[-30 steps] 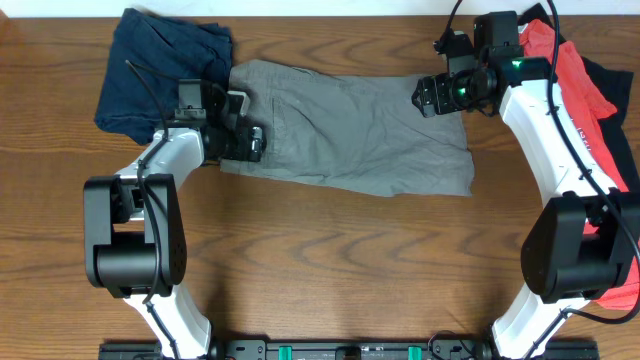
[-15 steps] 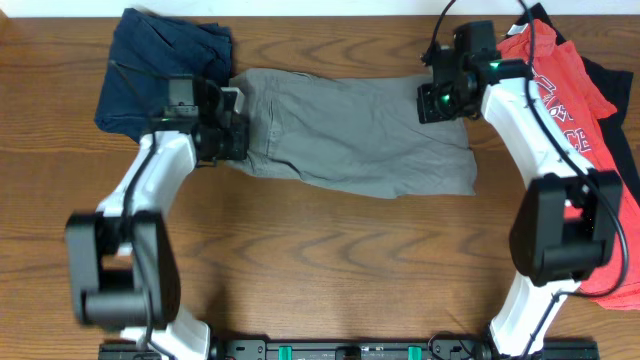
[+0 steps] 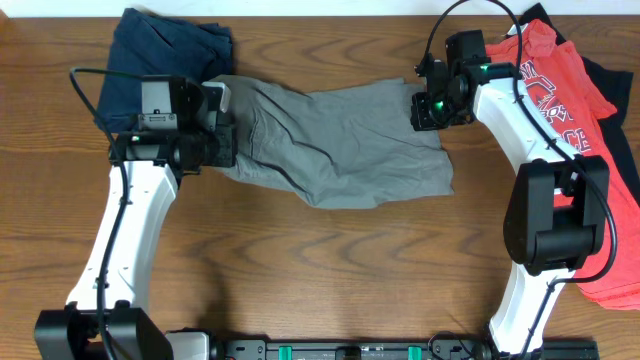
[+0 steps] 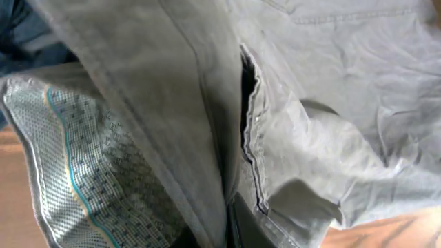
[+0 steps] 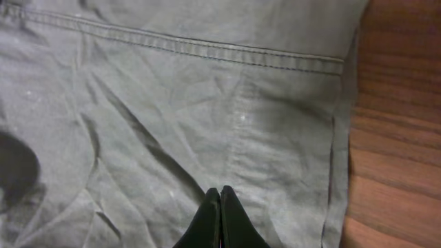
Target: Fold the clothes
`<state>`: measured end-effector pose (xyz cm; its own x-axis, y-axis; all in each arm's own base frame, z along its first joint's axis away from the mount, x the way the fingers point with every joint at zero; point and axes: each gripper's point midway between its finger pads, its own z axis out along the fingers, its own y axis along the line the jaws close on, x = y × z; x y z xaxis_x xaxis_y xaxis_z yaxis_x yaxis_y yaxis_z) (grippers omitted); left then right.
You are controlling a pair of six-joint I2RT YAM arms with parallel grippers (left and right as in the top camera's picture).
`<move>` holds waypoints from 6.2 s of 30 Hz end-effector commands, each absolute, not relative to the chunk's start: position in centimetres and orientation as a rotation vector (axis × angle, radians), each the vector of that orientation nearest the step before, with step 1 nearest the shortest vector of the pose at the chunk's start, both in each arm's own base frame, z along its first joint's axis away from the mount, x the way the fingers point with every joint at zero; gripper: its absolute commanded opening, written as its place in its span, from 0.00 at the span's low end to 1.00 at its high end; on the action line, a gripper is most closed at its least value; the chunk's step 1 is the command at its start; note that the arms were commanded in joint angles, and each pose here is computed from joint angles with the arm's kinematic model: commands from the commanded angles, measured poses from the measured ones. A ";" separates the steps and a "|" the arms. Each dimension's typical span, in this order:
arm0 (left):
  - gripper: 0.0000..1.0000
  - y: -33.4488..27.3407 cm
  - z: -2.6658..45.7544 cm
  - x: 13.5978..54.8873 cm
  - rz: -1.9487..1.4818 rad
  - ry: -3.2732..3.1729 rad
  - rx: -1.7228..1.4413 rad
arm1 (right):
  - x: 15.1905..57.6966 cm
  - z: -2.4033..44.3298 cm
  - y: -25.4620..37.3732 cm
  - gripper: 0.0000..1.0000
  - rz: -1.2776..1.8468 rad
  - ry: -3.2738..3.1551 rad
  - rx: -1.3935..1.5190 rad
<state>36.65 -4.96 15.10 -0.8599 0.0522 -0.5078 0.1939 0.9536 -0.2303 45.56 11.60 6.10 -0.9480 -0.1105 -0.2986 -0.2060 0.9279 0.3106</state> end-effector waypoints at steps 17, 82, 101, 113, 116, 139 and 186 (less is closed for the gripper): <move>0.06 -10.3 22.8 36.7 -0.373 2.470 0.463 | 42.0 -1.0 11.7 0.01 0.547 2.875 -0.122; 0.98 -30.1 34.4 36.2 -0.772 1.875 0.636 | 46.4 16.0 8.7 0.38 0.684 2.502 -0.101; 0.98 -17.5 28.8 38.7 -0.501 2.223 0.339 | 47.0 15.4 18.5 0.81 0.660 2.459 -0.210; 0.98 -17.4 28.7 38.7 -0.488 2.224 0.352 | 46.4 17.9 17.1 0.99 0.979 2.494 0.314; 0.98 -17.4 28.7 38.6 -0.488 2.226 0.353 | 46.1 17.9 17.4 0.99 1.023 2.504 0.345; 0.98 -17.3 28.2 38.4 -0.483 2.244 0.360 | 45.0 15.6 20.8 0.96 1.227 2.477 0.295; 0.98 -17.2 27.4 38.3 -0.480 2.272 0.360 | 42.2 9.8 17.4 0.01 0.595 2.649 -0.329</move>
<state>37.95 -17.50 27.49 -0.6675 0.0949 -0.7385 0.3976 0.8840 -0.2458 43.17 17.39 12.92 -0.8582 -0.0900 -0.5054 -0.3214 0.8619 0.3922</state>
